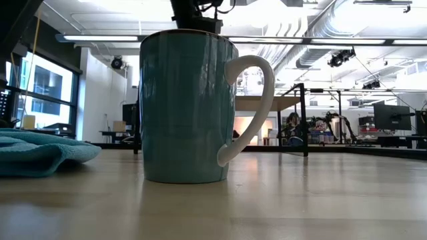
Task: Stack small to large cups/mugs on shelf
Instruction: Put the dark blue mug on the shelf
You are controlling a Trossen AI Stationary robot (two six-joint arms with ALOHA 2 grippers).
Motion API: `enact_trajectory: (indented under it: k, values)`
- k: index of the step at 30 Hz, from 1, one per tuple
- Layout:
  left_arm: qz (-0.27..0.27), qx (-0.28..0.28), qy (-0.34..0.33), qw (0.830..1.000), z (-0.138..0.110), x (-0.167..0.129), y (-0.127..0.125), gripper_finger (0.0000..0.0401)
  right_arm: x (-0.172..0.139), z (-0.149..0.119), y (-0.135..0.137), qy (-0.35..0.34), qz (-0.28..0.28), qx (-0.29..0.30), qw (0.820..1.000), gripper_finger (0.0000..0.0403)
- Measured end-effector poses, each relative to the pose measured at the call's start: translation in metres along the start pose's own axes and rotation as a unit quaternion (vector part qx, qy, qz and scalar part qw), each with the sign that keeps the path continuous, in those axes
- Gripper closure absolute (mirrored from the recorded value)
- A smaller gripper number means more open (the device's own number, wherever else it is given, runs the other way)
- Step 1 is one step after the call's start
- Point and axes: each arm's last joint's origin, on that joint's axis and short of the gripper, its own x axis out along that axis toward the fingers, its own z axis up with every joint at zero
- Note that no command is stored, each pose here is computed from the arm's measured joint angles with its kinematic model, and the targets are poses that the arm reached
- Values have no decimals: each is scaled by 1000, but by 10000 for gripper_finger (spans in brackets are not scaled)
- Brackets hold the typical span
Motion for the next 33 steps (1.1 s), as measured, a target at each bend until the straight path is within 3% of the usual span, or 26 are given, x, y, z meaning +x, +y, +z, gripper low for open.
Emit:
enact_trajectory:
  k: [33]
  values:
    - [-14, -9, 12, 1000, -8, 3, 1, 291, 0, 0, 1, 3, 10, 13, 1000, 224]
